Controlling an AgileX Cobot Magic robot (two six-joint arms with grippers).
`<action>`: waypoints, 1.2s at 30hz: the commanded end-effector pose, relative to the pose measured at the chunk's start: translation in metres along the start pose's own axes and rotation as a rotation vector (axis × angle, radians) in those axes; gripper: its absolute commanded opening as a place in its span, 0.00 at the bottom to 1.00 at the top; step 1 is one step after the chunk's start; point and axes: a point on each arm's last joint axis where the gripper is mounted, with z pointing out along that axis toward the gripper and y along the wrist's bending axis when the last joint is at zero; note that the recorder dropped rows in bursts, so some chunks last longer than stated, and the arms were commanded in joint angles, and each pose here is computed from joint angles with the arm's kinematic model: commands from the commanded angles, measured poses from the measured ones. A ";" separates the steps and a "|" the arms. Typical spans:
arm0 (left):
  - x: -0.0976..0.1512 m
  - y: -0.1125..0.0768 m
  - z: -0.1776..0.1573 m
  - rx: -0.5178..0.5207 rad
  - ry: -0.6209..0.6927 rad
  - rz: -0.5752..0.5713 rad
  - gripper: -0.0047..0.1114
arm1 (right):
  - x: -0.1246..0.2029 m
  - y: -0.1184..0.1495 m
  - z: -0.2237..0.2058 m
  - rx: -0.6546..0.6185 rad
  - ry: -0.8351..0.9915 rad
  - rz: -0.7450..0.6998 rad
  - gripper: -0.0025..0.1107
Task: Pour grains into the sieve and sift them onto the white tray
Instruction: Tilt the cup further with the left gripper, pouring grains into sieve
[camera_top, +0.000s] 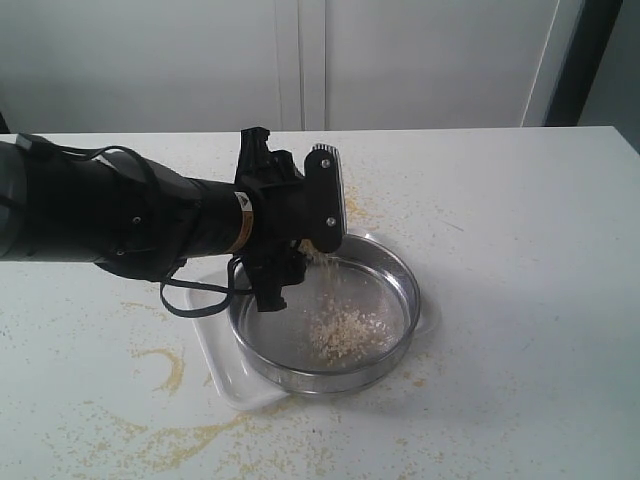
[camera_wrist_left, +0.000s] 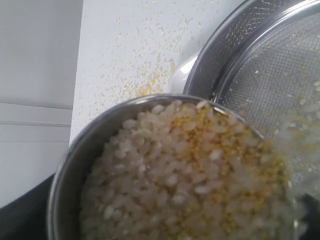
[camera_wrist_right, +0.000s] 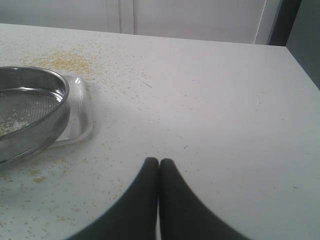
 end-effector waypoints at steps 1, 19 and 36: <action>-0.004 0.006 -0.004 -0.024 -0.012 0.030 0.04 | 0.001 0.000 0.000 0.007 -0.007 0.001 0.02; -0.004 0.006 -0.004 -0.024 -0.012 0.072 0.04 | 0.001 0.000 0.000 0.007 -0.007 0.001 0.02; -0.004 0.006 -0.004 -0.024 -0.011 0.116 0.04 | 0.001 0.000 0.000 0.007 -0.007 0.002 0.02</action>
